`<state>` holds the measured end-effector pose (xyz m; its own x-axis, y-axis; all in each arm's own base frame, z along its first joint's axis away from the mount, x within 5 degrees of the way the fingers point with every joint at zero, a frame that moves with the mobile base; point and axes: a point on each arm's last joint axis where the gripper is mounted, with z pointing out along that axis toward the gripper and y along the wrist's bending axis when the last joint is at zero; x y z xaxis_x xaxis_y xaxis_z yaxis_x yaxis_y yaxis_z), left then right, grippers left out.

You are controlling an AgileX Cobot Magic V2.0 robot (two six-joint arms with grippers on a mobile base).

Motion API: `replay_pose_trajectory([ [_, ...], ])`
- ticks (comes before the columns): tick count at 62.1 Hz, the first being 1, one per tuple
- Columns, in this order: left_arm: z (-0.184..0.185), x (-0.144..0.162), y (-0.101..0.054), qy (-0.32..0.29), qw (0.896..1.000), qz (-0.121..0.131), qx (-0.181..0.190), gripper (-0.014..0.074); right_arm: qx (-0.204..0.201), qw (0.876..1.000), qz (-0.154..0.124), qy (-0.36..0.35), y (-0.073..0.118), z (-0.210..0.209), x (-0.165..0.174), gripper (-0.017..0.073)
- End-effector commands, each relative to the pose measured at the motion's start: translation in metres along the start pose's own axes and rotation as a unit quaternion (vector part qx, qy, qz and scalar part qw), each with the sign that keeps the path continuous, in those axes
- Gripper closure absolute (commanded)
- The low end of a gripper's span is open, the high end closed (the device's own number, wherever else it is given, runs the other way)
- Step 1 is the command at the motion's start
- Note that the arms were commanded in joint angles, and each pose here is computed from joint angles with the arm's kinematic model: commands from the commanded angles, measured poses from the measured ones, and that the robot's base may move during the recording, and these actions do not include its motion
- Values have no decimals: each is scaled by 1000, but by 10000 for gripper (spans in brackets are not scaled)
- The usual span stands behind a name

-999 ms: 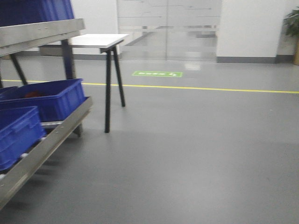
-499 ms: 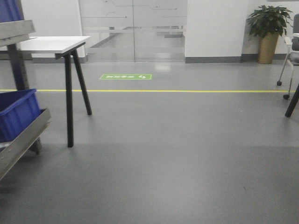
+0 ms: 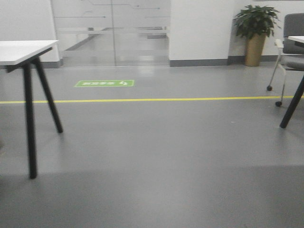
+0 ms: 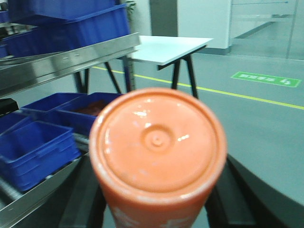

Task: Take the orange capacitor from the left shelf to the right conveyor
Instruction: 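Drive the base from the shelf to the black conveyor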

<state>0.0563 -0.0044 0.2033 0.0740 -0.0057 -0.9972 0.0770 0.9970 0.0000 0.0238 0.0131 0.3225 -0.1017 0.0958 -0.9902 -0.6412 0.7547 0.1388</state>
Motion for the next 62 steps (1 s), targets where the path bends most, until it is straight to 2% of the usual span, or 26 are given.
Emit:
replay_pose_trajectory([
  [1,0,-10,0,-41,999,-3,1,699,-6,999,-12,-48,3,-1,-16,503],
  [62,0,-10,0,-41,999,-3,1,699,-6,999,-12,-48,3,-1,-16,503],
])
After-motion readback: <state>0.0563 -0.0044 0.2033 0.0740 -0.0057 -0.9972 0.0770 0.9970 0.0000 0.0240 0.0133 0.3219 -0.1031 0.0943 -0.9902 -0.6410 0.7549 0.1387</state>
